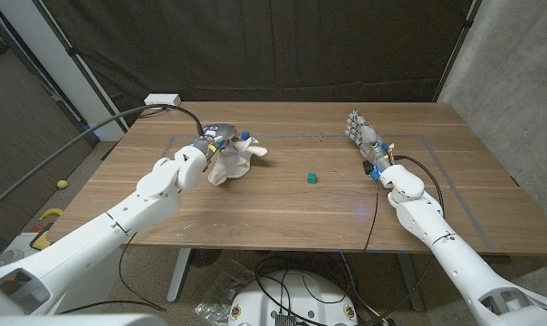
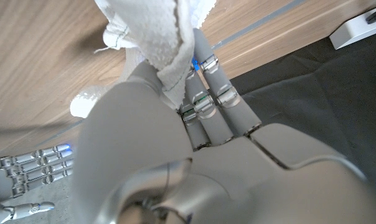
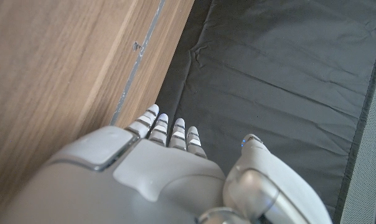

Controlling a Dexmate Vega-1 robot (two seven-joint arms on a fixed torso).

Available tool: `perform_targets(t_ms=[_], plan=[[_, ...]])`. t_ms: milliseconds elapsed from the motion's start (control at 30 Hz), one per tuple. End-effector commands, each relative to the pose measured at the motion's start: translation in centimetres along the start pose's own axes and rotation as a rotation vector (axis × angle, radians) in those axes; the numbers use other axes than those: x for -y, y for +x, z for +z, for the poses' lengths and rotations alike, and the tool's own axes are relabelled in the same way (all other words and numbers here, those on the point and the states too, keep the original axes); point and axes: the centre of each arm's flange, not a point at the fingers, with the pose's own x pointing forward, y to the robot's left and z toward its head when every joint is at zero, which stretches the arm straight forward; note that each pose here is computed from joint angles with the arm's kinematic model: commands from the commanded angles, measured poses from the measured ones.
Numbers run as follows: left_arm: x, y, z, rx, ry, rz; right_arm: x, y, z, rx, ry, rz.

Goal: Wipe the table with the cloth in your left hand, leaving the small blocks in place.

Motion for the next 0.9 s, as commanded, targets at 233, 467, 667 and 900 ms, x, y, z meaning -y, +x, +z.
perform_targets(t_ms=[233, 467, 667, 900], plan=[[-0.8, -3.8, 1.9, 0.147, 0.030, -0.061, -2.3, -1.7, 1.7, 0.038, -0.065, -0.011], [-0.2, -4.9, 2.6, 0.193, 0.047, -0.115, -2.9, -1.5, 2.3, 0.052, -0.090, -0.008], [0.4, -5.6, 3.1, 0.224, 0.071, -0.164, -3.5, -1.2, 2.5, 0.063, -0.091, -0.012], [0.3, -6.7, 3.6, 0.253, 0.078, -0.206, -3.9, -0.9, 2.7, 0.075, -0.100, -0.014]])
